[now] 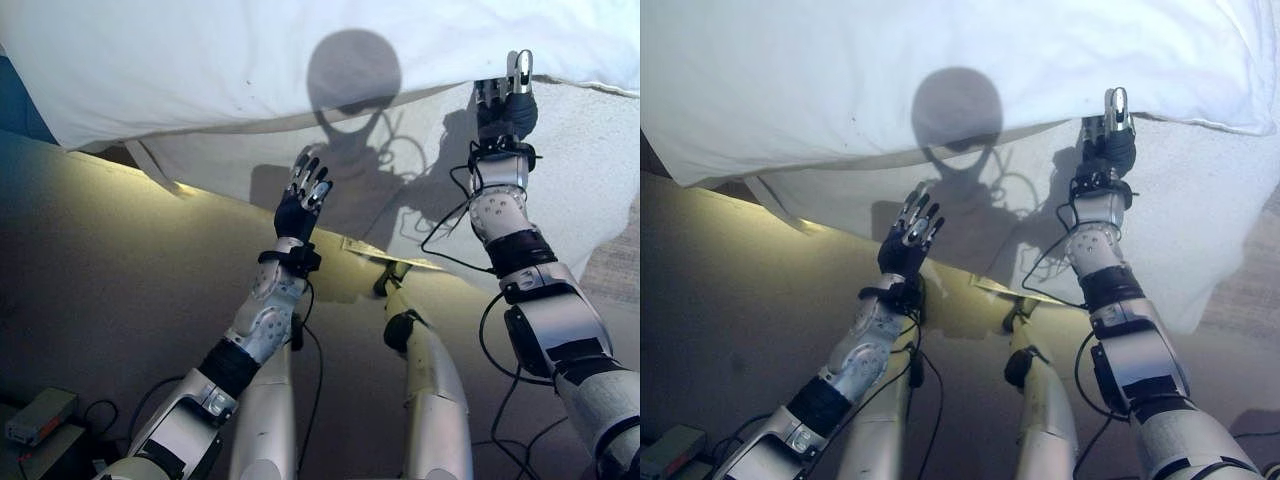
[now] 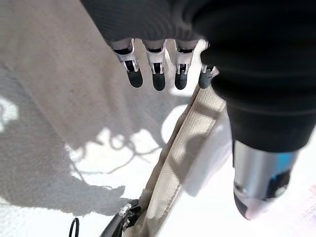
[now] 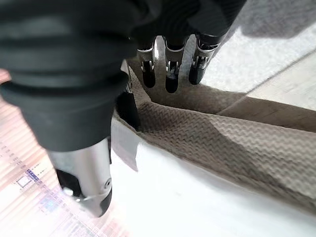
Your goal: Make the bed
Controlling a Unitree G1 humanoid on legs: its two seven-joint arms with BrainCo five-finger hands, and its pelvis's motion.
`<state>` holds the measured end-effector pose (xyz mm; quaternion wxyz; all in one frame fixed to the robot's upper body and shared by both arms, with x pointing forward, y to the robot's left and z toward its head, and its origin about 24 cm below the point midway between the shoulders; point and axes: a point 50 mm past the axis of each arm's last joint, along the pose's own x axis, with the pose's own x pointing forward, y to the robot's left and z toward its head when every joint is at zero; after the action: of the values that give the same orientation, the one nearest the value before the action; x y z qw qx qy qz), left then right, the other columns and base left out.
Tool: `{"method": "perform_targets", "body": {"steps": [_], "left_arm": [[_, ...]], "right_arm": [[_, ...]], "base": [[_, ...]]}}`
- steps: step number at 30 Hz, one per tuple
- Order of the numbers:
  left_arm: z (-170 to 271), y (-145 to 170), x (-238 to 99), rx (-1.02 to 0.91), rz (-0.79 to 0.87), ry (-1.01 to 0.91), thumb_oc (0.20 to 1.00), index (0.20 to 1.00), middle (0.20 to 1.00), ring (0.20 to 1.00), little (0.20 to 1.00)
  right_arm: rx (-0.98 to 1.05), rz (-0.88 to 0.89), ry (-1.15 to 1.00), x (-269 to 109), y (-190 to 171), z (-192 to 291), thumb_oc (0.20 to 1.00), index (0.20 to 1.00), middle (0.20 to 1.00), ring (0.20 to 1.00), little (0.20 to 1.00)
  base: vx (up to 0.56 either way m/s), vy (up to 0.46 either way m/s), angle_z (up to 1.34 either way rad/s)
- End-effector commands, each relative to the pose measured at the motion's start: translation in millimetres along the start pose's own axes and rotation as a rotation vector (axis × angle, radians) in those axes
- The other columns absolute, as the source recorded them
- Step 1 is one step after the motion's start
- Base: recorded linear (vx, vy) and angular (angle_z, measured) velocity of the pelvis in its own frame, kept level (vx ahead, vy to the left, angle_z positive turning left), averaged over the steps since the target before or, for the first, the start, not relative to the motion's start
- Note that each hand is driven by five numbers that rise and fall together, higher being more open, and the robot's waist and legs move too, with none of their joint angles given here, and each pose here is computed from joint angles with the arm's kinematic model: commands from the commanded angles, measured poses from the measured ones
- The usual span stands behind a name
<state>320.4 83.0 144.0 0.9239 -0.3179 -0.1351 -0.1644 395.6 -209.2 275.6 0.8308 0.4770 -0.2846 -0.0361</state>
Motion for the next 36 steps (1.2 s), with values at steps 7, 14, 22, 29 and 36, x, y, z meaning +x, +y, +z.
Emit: {"method": "perform_targets", "body": {"steps": [7,14,22,29,36], "left_arm": [[14.5,-12.4,-11.6,0.003,-0.094,-0.068,1.0,1.0,1.0,1.0,1.0],[11.1,-11.0,-14.5,0.01,-0.101,-0.045,1.0,1.0,1.0,1.0,1.0],[11.8,-14.0,-16.9,0.008,-0.117,-0.04,1.0,1.0,1.0,1.0,1.0],[12.4,-12.6,-20.4,0.008,-0.125,-0.039,1.0,1.0,1.0,1.0,1.0],[6.3,-11.4,-25.9,0.001,-0.14,-0.004,1.0,1.0,1.0,1.0,1.0]], "right_arm": [[-0.055,0.059,-0.191,18.8,22.8,53.8,1.0,1.0,1.0,1.0,1.0],[-0.13,-0.034,-0.163,27.7,12.2,56.3,1.0,1.0,1.0,1.0,1.0],[-0.137,-0.006,-0.142,34.7,33.6,53.4,1.0,1.0,1.0,1.0,1.0],[-0.147,0.012,-0.159,38.2,42.2,60.4,1.0,1.0,1.0,1.0,1.0],[-0.14,0.03,-0.161,42.4,51.4,65.1,1.0,1.0,1.0,1.0,1.0]], "base": [[0.0,0.0,0.0],[0.0,-0.003,-0.02],[0.01,-0.007,-0.02],[0.03,-0.033,0.02],[0.01,-0.014,0.0]]}}
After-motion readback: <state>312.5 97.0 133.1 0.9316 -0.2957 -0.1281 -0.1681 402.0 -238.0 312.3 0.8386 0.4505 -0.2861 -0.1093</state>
